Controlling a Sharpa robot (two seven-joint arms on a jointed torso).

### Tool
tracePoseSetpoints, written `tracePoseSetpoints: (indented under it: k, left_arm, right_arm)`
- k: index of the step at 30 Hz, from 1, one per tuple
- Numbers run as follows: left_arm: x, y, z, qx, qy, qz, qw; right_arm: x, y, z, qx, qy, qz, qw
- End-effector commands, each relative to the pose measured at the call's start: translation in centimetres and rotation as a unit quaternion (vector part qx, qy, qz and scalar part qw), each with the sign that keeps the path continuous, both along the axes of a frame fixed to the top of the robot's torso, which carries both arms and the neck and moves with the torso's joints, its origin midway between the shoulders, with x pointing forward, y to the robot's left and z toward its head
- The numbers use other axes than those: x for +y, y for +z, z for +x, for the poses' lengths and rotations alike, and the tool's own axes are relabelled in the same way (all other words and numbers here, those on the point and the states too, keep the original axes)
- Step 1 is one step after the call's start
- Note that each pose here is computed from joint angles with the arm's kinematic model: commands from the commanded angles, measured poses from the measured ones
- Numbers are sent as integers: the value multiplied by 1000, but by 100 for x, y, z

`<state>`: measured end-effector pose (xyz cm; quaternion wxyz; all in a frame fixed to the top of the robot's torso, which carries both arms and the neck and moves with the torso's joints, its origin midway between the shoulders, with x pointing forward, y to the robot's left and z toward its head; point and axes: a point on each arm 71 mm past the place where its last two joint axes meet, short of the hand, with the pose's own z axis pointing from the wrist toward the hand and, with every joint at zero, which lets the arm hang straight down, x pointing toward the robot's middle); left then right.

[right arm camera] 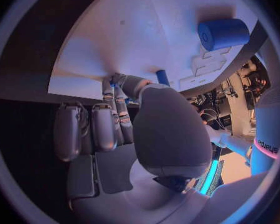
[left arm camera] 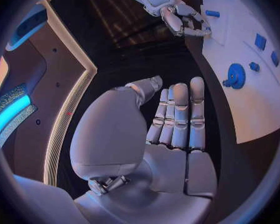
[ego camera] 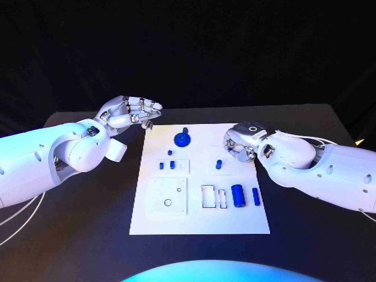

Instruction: Assemble the parts on the task board

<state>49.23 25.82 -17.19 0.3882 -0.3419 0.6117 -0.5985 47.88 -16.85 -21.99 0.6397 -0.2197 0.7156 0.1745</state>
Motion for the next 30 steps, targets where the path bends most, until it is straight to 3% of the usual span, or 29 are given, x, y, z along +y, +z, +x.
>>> tracePoseSetpoints:
  k: [1, 9, 18, 30]
  left_arm:
    - [-10, 14, 1, -5, -4, -1, 1000]
    - [-2, 13, 8, -5, -2, -1, 1000]
    - [-2, 11, 12, -5, -1, -1, 1000]
    - [-20, 11, 9, -5, -4, -1, 1000]
  right_arm:
    - [-36, 2, -14, -22, -11, 3, 1000]
    - [-48, 129, -28, -57, -6, 53, 997]
    - [-95, 281, -82, -63, 2, 107, 992]
    - [221, 396, -381, -40, 60, 175, 982]
